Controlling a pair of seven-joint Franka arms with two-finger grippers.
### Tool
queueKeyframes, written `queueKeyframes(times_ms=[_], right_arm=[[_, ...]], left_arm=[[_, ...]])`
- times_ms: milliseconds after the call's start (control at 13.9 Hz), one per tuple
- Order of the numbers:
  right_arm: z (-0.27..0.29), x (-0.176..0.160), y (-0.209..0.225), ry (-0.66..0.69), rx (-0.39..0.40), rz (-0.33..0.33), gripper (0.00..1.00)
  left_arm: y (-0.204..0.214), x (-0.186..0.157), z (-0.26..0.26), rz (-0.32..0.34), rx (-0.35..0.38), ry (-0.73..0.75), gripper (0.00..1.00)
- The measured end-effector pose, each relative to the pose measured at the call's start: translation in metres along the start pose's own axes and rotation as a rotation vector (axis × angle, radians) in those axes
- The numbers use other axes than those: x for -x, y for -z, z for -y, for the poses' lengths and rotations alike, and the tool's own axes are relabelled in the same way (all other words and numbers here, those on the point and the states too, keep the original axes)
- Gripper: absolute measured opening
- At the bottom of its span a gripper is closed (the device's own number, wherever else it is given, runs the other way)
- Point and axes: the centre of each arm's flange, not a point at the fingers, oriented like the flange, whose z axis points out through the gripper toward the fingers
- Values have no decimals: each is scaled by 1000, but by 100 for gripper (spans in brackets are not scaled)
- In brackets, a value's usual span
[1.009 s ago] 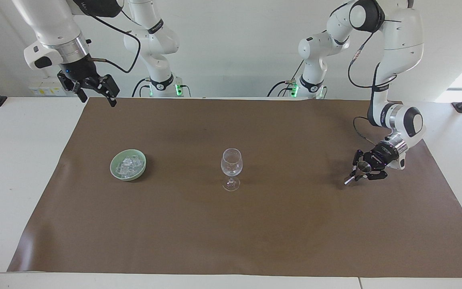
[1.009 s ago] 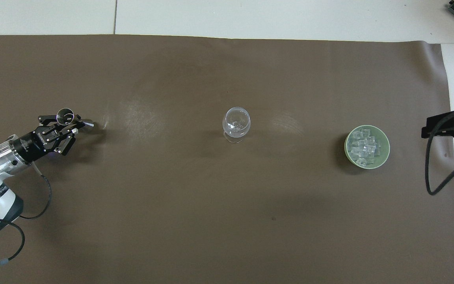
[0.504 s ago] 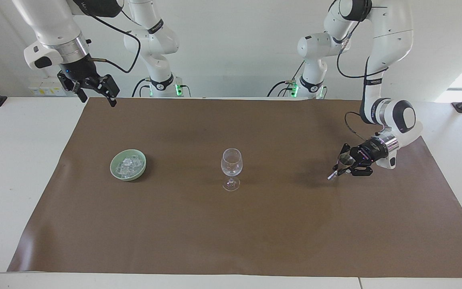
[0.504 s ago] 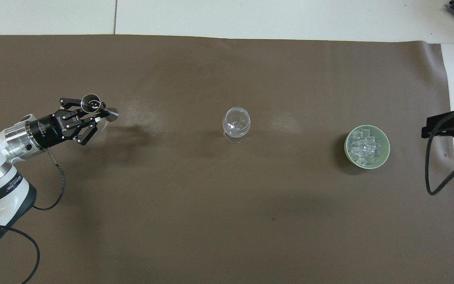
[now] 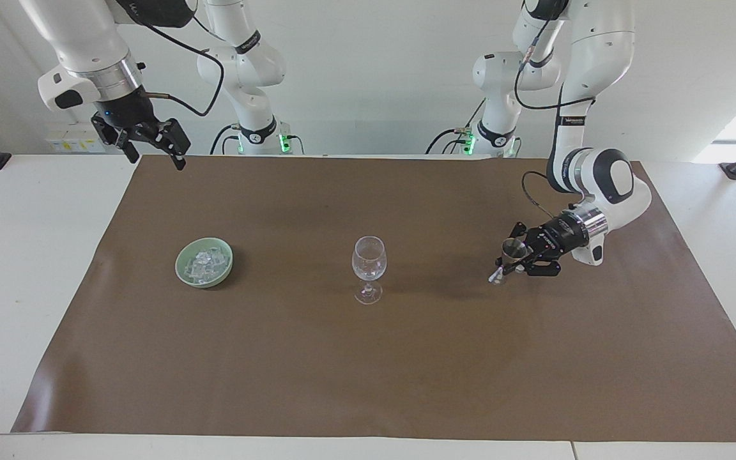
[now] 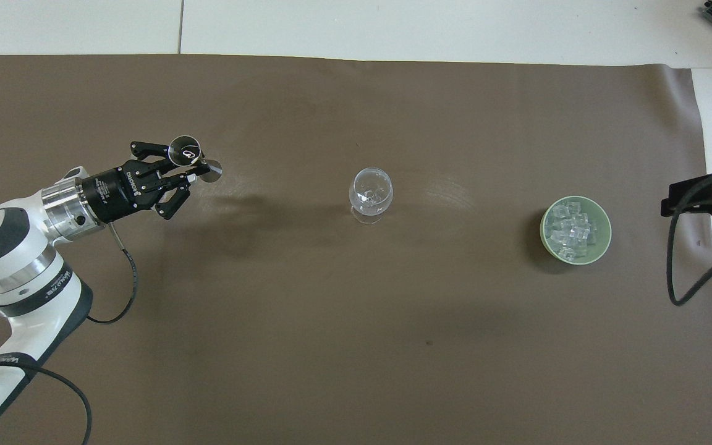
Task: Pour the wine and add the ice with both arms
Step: 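Carry the silver cup with the left gripper toward the wine glass, then tilt the silver cup over the wine glass with the left gripper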
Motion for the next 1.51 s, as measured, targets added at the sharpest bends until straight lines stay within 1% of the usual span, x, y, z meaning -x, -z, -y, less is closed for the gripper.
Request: queueKeyframes(times_ms=[288, 504, 721, 1081, 1297, 1513], right_arm=[[0, 0, 0, 0, 0, 0, 100], [0, 0, 0, 0, 0, 0, 100], [0, 0, 0, 0, 0, 0, 100], [0, 0, 0, 0, 0, 0, 100], [0, 0, 0, 0, 0, 0, 100], [0, 0, 0, 0, 0, 0, 100]], left_arm=[[-29, 36, 20, -4, -6, 43, 22], [-62, 67, 47, -45, 2, 40, 22], [-82, 85, 67, -74, 9, 25, 22], [-115, 103, 98, -138, 34, -47, 22], [-127, 115, 110, -182, 77, -103, 22], [-140, 136, 121, -225, 118, -182, 22]])
